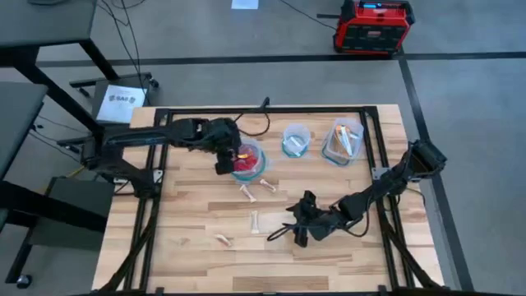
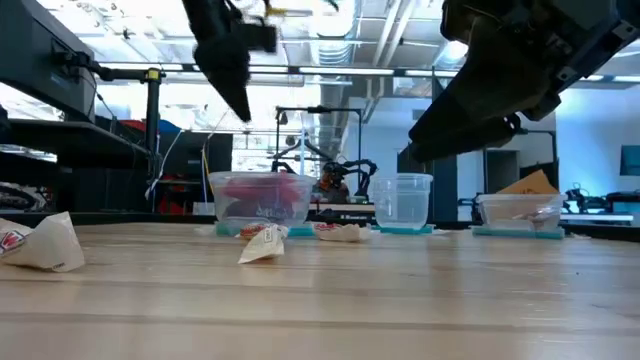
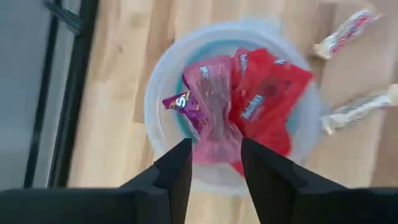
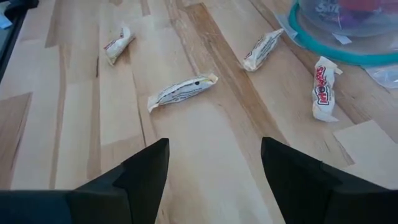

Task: Sort candy
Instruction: Close the big round transparent bin

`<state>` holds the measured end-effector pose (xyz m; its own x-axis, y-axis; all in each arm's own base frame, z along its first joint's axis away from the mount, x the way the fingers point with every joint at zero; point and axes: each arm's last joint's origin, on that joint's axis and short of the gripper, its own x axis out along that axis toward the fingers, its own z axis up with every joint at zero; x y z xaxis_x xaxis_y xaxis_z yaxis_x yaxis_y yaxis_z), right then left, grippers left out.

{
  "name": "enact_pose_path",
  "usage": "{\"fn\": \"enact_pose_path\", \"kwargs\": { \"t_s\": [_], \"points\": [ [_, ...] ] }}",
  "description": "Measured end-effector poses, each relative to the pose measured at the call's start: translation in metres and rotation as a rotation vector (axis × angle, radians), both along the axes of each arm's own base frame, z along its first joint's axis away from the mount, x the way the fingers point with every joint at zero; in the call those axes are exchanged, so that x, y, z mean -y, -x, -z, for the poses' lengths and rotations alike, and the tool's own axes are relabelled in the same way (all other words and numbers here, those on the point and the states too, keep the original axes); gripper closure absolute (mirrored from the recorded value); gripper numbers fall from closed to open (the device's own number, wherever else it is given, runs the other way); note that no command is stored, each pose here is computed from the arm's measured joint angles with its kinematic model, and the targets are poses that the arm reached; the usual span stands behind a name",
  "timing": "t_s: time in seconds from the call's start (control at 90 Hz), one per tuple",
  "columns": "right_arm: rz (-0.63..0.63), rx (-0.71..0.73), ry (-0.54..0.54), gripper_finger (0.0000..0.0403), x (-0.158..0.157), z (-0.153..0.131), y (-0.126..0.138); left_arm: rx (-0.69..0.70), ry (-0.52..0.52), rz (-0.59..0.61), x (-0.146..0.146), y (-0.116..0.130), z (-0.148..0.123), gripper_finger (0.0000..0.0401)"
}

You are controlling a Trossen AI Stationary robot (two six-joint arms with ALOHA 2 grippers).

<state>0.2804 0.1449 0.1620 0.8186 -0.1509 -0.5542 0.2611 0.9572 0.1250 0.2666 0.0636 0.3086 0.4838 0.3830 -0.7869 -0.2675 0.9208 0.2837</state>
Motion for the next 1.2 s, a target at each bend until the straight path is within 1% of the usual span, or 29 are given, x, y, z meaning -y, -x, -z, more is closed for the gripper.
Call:
{"fn": "enact_pose_path", "kwargs": {
  "t_s": [0.1,0.211,0.267,0.344,0.444,0.544,0.589,0.622,0.678,0.756,0.833,0.889,0.933,1.0,1.056,1.2],
  "points": [
    [0.011,0.001,-0.001,0.0163,0.003,0.0,-0.002,0.083,0.026,-0.055,0.007,0.021,0.004,0.0281],
    [0.044,0.018,-0.009,0.0163,0.012,-0.002,-0.007,0.172,0.08,-0.09,0.014,0.039,0.023,0.0281],
    [0.049,0.014,0.021,0.0163,0.021,-0.002,-0.012,0.191,0.113,-0.105,0.019,0.046,0.035,0.0281],
    [-0.025,-0.008,0.103,0.0163,0.034,-0.008,-0.023,0.233,0.155,-0.103,0.028,0.051,0.046,0.0281],
    [-0.155,-0.011,0.269,0.0163,0.055,-0.026,-0.043,0.247,0.189,-0.081,0.04,0.055,0.054,0.0281],
    [-0.189,-0.027,0.462,0.0163,0.086,-0.044,-0.06,0.253,0.201,-0.053,0.049,0.054,0.055,0.0281],
    [-0.196,-0.032,0.52,0.0163,0.102,-0.051,-0.066,0.254,0.205,-0.039,0.052,0.054,0.055,0.0281],
    [-0.212,-0.029,0.542,0.0163,0.113,-0.056,-0.07,0.252,0.207,-0.03,0.055,0.054,0.055,0.0281],
    [-0.241,-0.015,0.541,0.0163,0.132,-0.062,-0.076,0.25,0.209,-0.015,0.058,0.054,0.055,0.0281],
    [-0.263,-0.012,0.52,0.0167,0.156,-0.063,-0.084,0.249,0.207,-0.005,0.06,0.054,0.055,0.0281],
    [-0.294,-0.066,0.515,0.0175,0.174,-0.05,-0.089,0.245,0.201,0.001,0.062,0.054,0.055,0.0281],
    [-0.318,-0.075,0.523,0.0181,0.184,-0.044,-0.097,0.247,0.2,0.003,0.062,0.054,0.055,0.0281],
    [-0.344,-0.107,0.533,0.0187,0.189,-0.035,-0.102,0.242,0.198,0.005,0.062,0.054,0.056,0.0281],
    [-0.364,-0.127,0.561,0.0194,0.193,-0.028,-0.113,0.236,0.198,0.005,0.062,0.055,0.056,0.0281],
    [-0.399,-0.189,0.569,0.0198,0.195,-0.019,-0.118,0.223,0.199,0.002,0.062,0.056,0.057,0.0281],
    [-0.469,-0.277,0.597,0.0206,0.196,-0.011,-0.133,0.201,0.207,-0.006,0.063,0.058,0.059,0.0281]
  ]
}}
